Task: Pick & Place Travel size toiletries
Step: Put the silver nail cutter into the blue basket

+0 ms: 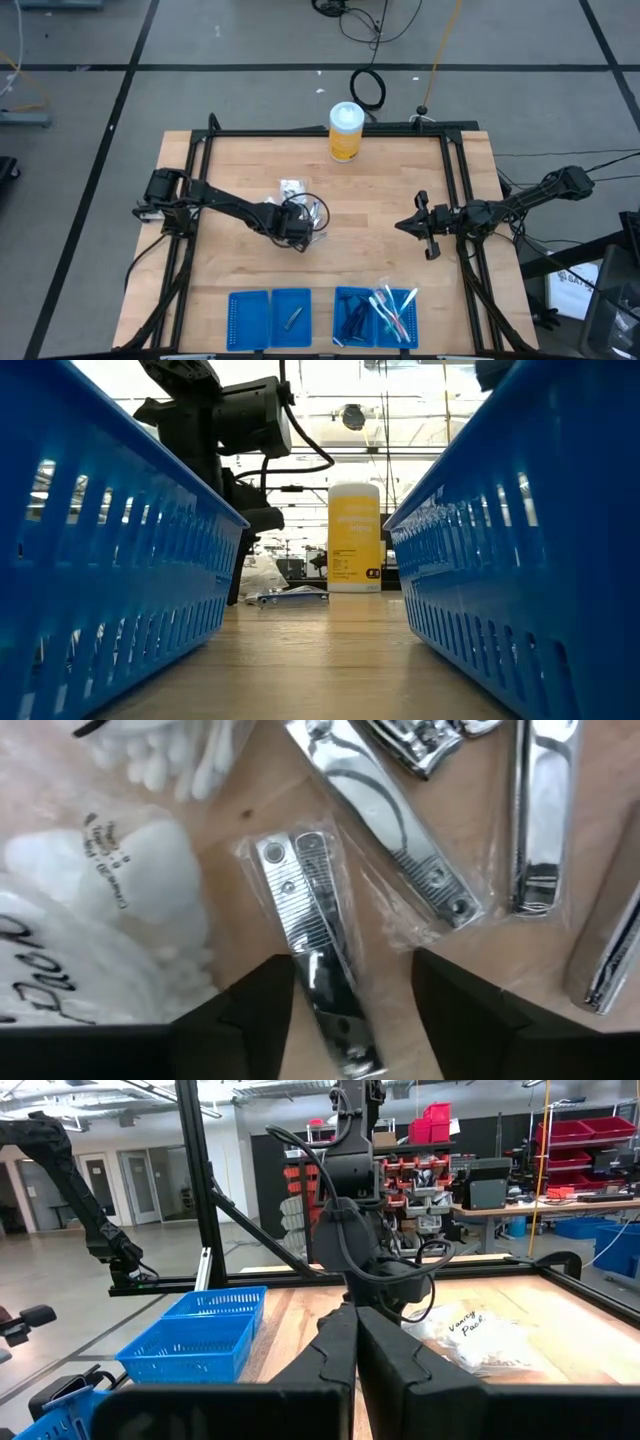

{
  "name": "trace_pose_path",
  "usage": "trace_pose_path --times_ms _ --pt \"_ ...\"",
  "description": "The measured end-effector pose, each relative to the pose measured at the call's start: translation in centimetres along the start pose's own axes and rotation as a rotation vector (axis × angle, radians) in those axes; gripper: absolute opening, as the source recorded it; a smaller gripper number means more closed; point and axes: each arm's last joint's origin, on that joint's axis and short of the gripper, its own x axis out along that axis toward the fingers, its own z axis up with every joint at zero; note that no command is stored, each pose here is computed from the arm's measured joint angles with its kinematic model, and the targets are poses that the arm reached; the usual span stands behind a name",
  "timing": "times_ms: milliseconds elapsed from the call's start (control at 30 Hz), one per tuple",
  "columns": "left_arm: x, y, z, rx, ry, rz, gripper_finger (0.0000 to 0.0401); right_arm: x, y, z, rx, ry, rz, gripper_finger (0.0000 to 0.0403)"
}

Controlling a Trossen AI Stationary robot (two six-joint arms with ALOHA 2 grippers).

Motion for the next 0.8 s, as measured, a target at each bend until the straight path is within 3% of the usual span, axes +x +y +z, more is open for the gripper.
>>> trace_pose_path --times_ms 433,633,800 --pt "0.0 -0.1 -0.5 0.157 -0.018 0.028 0.0032 0.0 0.0 0.0 0.000 0.000 0.000 0.0004" --pt "-0.7 -0.2 -1.0 0.203 -0.028 0.021 0.0032 0.0 0.0 0.0 0.000 -0.001 0.000 0.0004" --pt "-3.4 -0.5 -2.2 0.243 -0.060 -0.046 0.0039 0.0 0.0 0.0 0.000 0.000 0.000 0.0004"
